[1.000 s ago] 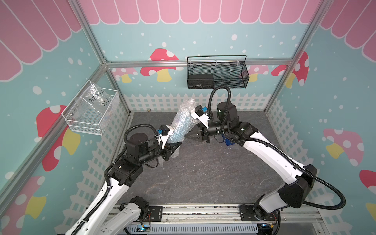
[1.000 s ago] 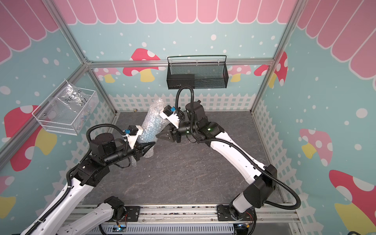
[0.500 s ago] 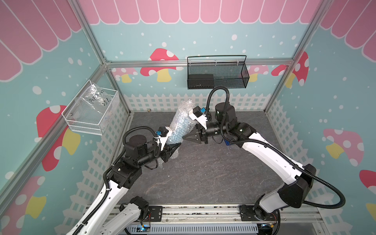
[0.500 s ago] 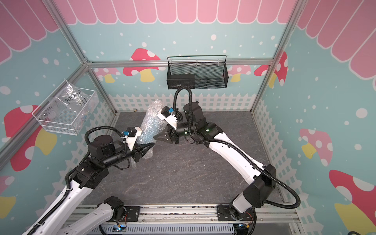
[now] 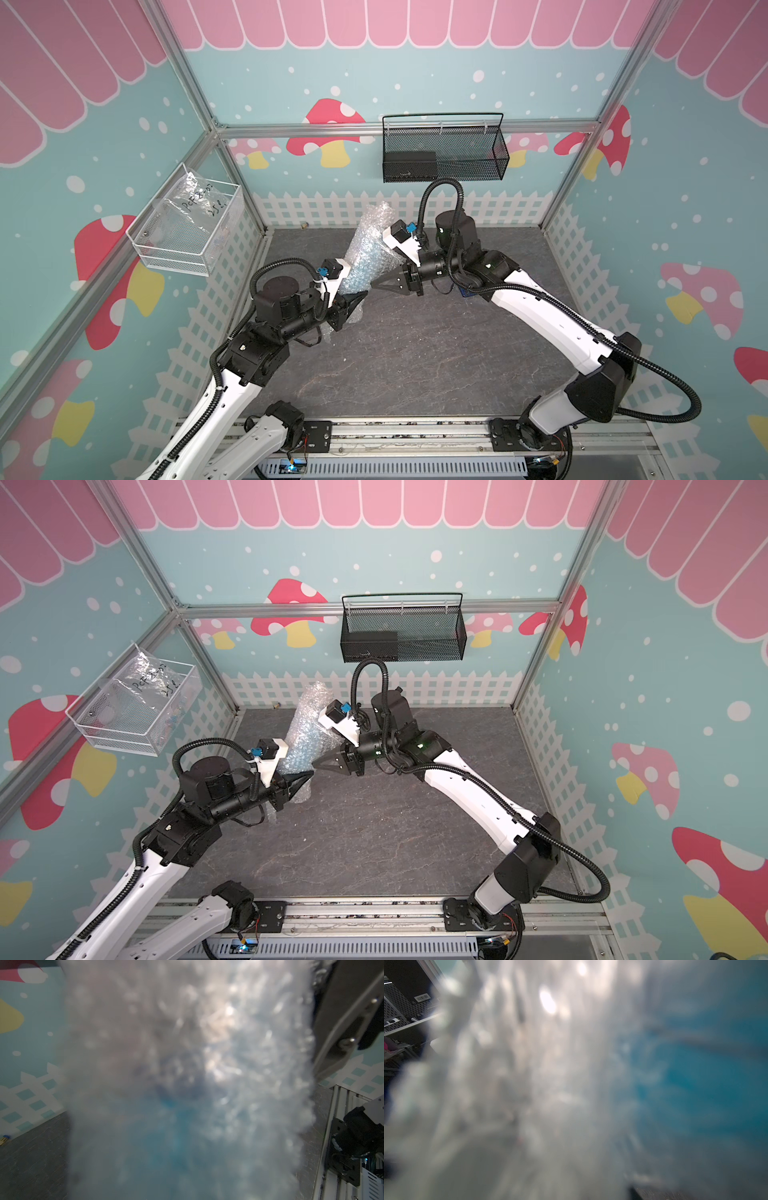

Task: Wrap wine bottles in bubble wrap
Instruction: Stick the tape on the bubble wrap.

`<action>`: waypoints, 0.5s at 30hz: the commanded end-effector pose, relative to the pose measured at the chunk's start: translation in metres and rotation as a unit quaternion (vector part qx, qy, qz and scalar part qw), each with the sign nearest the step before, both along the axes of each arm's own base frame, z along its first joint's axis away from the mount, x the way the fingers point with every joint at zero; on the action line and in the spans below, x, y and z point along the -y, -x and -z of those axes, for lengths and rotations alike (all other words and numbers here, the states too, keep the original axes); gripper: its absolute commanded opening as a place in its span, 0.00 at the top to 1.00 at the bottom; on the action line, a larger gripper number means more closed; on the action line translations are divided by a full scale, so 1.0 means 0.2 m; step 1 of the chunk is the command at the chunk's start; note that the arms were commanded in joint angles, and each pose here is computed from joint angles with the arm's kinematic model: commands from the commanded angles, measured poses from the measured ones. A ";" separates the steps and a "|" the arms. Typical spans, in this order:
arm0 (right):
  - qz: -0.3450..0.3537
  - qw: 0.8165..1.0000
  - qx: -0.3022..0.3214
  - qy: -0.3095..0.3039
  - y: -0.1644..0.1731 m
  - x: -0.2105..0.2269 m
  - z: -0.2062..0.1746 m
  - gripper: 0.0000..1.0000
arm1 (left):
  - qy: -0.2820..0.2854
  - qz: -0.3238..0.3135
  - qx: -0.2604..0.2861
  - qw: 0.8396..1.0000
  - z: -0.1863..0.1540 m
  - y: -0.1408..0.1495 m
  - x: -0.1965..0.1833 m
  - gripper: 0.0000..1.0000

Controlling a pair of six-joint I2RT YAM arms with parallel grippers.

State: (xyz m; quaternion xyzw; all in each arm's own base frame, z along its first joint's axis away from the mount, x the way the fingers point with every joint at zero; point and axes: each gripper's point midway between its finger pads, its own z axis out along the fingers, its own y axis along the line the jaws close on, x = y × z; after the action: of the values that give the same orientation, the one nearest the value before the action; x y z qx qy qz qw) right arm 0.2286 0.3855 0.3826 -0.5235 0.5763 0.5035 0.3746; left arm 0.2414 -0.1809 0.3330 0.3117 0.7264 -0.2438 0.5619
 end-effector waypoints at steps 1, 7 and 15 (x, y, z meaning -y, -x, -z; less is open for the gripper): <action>-0.049 0.999 0.003 -0.013 0.12 -0.02 -0.01 0.63 | 0.032 0.038 0.090 0.995 -0.23 0.04 0.05 1.00; -0.066 0.998 -0.010 -0.022 0.12 -0.05 -0.01 1.00 | 0.033 0.038 0.090 0.995 -0.23 0.04 0.06 1.00; -0.040 0.999 0.016 -0.014 0.12 0.00 0.00 0.57 | 0.036 0.043 0.098 0.994 -0.25 0.07 0.05 1.00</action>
State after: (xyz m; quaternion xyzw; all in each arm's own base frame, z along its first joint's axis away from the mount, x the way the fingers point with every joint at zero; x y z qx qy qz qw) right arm 0.2210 0.3859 0.3841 -0.5330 0.5569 0.5164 0.3729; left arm 0.2409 -0.1810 0.3373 0.3087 0.7220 -0.2476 0.5676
